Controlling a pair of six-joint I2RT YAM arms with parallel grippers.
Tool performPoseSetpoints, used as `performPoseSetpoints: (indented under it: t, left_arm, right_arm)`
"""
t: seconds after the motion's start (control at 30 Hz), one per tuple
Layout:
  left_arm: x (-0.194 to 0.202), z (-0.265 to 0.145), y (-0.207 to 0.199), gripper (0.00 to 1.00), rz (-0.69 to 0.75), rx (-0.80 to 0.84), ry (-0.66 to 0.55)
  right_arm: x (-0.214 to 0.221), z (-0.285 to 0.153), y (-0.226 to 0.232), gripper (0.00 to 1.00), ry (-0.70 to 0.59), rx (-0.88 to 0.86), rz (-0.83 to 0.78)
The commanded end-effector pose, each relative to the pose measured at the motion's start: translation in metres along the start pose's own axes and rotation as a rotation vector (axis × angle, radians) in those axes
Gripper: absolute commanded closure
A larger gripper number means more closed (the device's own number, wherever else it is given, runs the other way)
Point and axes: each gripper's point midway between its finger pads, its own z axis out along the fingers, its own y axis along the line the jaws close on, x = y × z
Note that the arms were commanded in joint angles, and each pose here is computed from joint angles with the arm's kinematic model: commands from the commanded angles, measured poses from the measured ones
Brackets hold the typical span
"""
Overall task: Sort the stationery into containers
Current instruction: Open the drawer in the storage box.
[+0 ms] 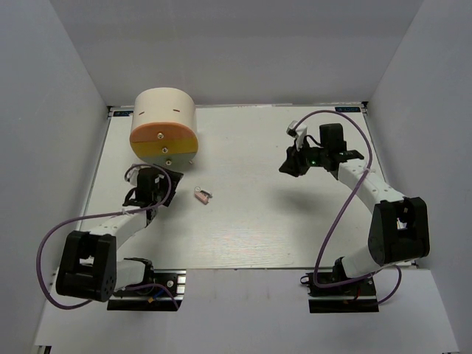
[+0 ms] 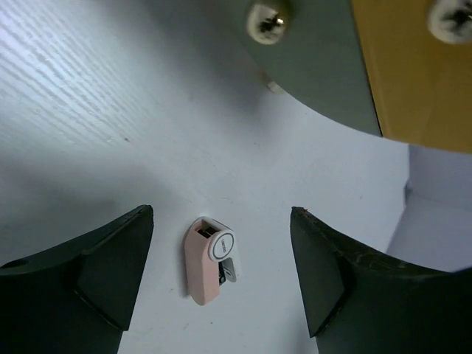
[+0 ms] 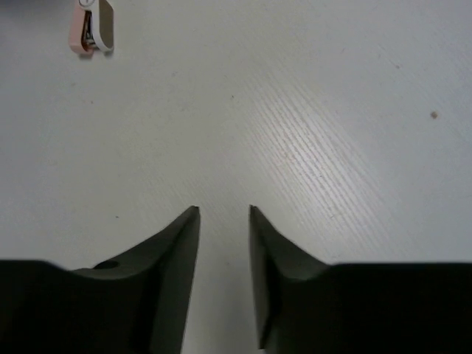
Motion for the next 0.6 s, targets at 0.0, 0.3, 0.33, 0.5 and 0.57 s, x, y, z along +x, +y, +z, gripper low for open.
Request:
performPoseSetpoints:
  t: [0.0, 0.3, 0.33, 0.5, 0.57]
  left_arm:
    - [-0.001, -0.003, -0.006, 0.17, -0.17, 0.082, 0.047]
    - [-0.023, 0.002, 0.004, 0.35, -0.403, 0.249, 0.031]
    - [-0.027, 0.004, 0.003, 0.36, -0.415, 0.264, 0.028]
    - [-0.039, 0.019, -0.014, 0.43, -0.414, 0.345, 0.034]
    - [-0.046, 0.021, -0.018, 0.45, -0.413, 0.371, 0.014]
  right_arm:
    - [-0.002, -0.005, 0.003, 0.65, -0.03, -0.034, 0.016]
    - [0.004, -0.008, 0.002, 0.74, -0.039, -0.047, 0.053]
    - [0.004, -0.009, 0.001, 0.74, -0.041, -0.045, 0.056]
    - [0.008, -0.009, -0.001, 0.74, -0.037, -0.045, 0.064]
    - [0.008, -0.01, -0.001, 0.74, -0.038, -0.043, 0.067]
